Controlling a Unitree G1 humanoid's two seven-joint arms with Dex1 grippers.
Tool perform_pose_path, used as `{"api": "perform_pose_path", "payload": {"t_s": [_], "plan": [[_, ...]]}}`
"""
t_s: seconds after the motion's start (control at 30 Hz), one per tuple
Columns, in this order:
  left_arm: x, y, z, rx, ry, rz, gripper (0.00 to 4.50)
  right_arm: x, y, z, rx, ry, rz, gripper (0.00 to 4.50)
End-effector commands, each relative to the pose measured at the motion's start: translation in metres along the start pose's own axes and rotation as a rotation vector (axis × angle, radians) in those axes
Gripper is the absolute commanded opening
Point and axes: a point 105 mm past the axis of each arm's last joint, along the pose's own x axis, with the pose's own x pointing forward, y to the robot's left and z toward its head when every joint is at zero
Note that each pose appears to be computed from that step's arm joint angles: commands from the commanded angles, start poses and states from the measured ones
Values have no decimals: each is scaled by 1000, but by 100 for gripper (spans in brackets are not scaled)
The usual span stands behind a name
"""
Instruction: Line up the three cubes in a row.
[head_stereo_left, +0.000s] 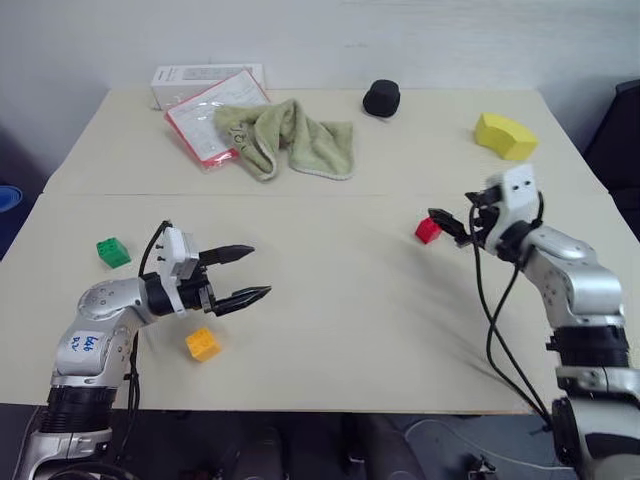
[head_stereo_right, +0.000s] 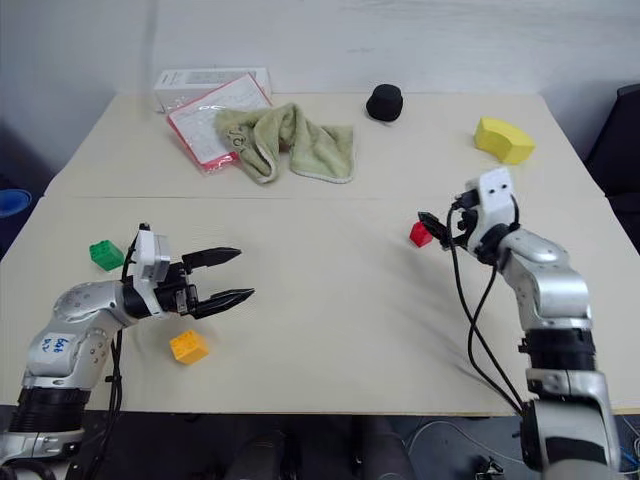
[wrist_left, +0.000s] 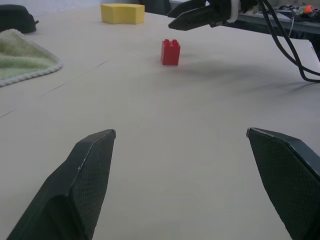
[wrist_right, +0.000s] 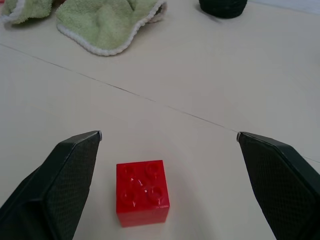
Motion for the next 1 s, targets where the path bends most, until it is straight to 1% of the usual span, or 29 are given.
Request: {"api": "perform_pose_path", "payload": {"t_s": [0.03, 0.1, 0.2, 0.23, 0.3, 0.37, 0.43, 0.47, 0.5, 0.53, 0.57, 0.6, 0.63, 0.7, 0.77, 0.83, 0.87, 0.93, 1.0], "plan": [[5, -3, 11, 79, -26, -2, 439, 9, 2, -7, -31, 38, 35, 450], [7, -3, 14, 88, -40, 5, 439, 14, 1, -9, -22, 47, 35, 450], [7, -8, 15, 89, -40, -2, 450, 19, 5, -11, -2, 49, 80, 385], [7, -10, 15, 93, -38, -5, 450, 19, 4, -12, 1, 50, 82, 357], [6, -11, 17, 97, -36, -5, 450, 18, 1, -12, -1, 44, 76, 281], [5, -12, 18, 97, -37, -3, 450, 17, 0, -11, -9, 29, 82, 214], [5, -13, 18, 94, -33, -11, 450, 14, 6, -1, -42, -23, 139, 148], [5, -14, 18, 93, -31, -16, 450, 13, 9, 3, -59, -44, 168, 148], [5, -16, 18, 81, -30, -31, 450, 2, 38, 16, -147, -122, 375, 148], [5, -17, 18, 72, -30, -42, 450, -9, 60, 22, -215, -170, 529, 148], [3, -24, 18, 34, -23, -95, 450, -23, 81, 18, -299, -141, 689, 148], [0, -28, 19, 16, -15, -129, 450, -34, 104, 10, -437, -89, 842, 148], [-3, -31, 19, -1, -7, -148, 450, -39, 117, 6, -473, -62, 918, 148], [-9, -31, 16, 15, 26, -165, 450, -43, 139, 5, -489, -76, 1021, 148], [-14, -32, 13, 43, 55, -181, 450, -44, 150, -5, -532, -48, 1094, 148], [-19, -34, 10, 94, 72, -194, 450, -39, 150, -17, -581, -13, 1123, 148], [-20, -35, 7, 98, 86, -200, 450, -35, 149, -18, -608, -26, 1124, 148], [-23, -36, 4, 95, 93, -204, 450, -29, 147, -21, -604, -19, 1121, 148], [-23, -34, 4, 93, 92, -194, 450, -23, 142, -30, -613, 15, 1121, 148]]}}
